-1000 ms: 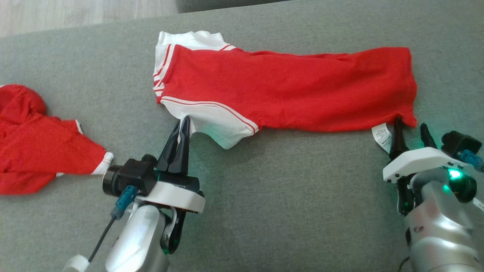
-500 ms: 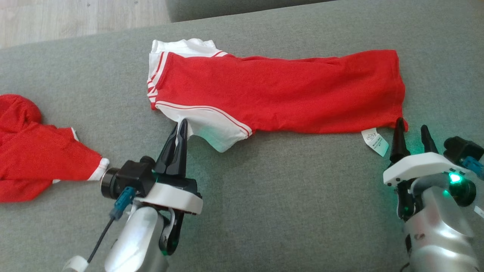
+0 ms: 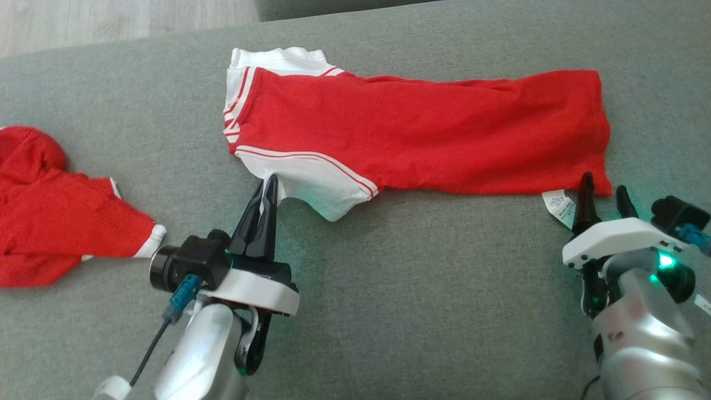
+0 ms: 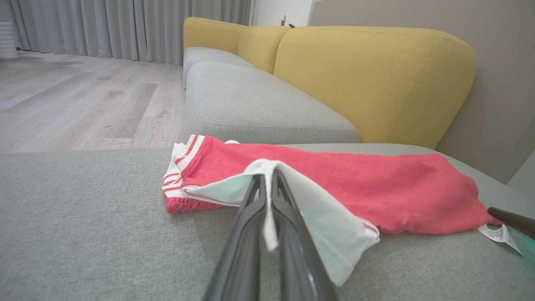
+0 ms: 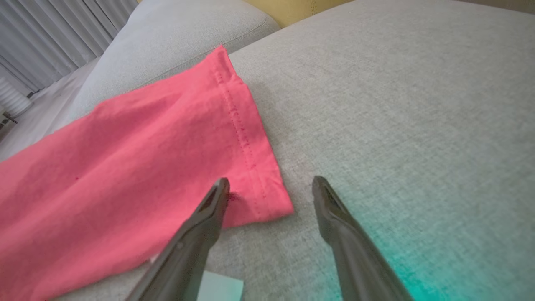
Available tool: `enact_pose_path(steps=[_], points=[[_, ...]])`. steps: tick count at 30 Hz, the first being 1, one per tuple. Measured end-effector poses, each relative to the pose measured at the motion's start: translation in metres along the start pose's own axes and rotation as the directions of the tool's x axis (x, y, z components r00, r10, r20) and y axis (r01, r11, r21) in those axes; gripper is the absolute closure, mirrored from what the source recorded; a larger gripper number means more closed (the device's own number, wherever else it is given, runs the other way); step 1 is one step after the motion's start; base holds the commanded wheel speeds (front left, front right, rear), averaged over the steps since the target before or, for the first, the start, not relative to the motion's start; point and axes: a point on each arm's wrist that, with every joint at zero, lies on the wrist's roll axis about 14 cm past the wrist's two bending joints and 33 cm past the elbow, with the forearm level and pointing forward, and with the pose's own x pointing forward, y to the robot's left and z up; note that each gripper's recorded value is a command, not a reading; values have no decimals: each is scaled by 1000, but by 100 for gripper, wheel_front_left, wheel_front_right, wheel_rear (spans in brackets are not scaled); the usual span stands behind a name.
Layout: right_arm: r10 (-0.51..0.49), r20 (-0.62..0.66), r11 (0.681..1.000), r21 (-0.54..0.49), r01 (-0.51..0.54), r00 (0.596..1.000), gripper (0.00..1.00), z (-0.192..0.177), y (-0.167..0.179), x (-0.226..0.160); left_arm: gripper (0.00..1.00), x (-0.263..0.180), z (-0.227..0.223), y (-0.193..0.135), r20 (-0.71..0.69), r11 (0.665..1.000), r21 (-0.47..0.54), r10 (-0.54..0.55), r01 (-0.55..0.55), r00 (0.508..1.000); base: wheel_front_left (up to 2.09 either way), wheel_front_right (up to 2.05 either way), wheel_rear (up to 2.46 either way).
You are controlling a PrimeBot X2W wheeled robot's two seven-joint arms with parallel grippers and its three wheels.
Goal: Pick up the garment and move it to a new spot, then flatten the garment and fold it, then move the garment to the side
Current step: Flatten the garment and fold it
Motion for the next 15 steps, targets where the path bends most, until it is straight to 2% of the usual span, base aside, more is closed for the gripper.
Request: enact_pose_path(steps=[6,7,8,9,10,11,15], points=[[-7,-27,1000,-14,6,1000,0,-8,-3,-1,100,0,-1,1,-2,1000,-1,2,-2,1000,0,0,0],[-6,-31,1000,-15,5,999,7,-9,-2,-1,100,0,-1,1,-2,1000,-1,2,-2,1000,0,0,0],[-5,-34,1000,-11,4,999,20,-9,-1,0,100,0,-1,1,-2,1000,-1,3,-3,1000,0,0,0],[-4,-33,1000,-3,4,999,53,-8,0,1,100,0,-1,1,-2,1000,-1,3,-3,1000,0,0,0],[-1,-32,1000,-1,1,999,80,-7,1,2,100,0,-1,1,-2,1000,-1,2,-2,1000,0,0,0],[3,-35,1000,-4,-3,999,100,-7,3,2,100,0,-1,1,-1,1000,-1,2,-2,1000,0,0,0],[29,-33,999,-12,-29,999,100,-5,11,2,100,1,4,3,12,1000,-4,12,-12,1000,0,0,0]])
